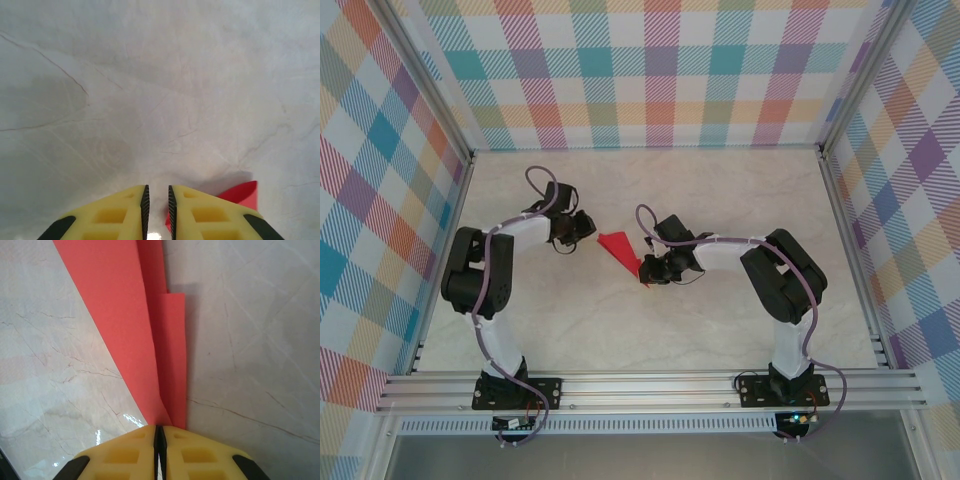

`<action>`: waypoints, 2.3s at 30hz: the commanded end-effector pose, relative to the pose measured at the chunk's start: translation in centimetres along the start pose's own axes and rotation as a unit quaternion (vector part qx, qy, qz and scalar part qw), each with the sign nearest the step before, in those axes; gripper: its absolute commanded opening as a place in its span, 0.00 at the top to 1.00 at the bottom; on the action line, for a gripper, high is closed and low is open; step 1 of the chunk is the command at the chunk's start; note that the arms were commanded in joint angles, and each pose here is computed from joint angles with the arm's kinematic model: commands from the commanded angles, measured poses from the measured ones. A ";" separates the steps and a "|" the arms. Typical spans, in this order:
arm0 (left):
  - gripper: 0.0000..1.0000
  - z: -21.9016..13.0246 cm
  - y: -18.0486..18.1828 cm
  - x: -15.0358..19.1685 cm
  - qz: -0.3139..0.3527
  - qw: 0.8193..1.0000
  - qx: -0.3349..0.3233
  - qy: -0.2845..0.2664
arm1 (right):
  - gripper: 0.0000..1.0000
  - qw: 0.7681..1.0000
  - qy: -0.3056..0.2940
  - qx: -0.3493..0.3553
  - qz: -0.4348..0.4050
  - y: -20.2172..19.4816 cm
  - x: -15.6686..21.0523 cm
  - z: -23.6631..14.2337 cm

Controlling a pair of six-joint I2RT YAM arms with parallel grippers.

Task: Fold a paper plane with a square sheet of paper (pick it up from the middle)

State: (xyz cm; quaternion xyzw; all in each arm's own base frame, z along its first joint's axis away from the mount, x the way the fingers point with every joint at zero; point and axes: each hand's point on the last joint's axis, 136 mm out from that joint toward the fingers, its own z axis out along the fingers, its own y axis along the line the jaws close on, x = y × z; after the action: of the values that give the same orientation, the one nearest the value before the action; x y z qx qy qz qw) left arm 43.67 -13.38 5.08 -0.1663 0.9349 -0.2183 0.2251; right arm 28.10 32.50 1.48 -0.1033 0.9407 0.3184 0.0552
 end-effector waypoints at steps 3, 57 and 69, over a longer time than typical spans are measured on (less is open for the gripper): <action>0.77 -2.7 -2.6 1.4 0.022 0.999 0.038 -0.001 | 0.87 0.996 0.050 0.056 0.041 -3.4 3.1 0.7; 0.87 2.8 -0.1 8.7 0.000 0.998 0.002 0.066 | 0.88 0.990 0.084 0.101 0.041 -5.9 5.4 0.7; 0.87 3.4 2.0 4.1 -0.009 0.999 -0.028 0.033 | 0.88 0.990 0.085 0.099 0.044 -5.9 5.6 0.8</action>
State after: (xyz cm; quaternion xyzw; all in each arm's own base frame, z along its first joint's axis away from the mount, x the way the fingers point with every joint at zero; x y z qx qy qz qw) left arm 38.84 -20.09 1.94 -0.1309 0.9362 -0.2918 0.1458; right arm 28.10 32.39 1.41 -0.1062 0.9414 0.3151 0.0563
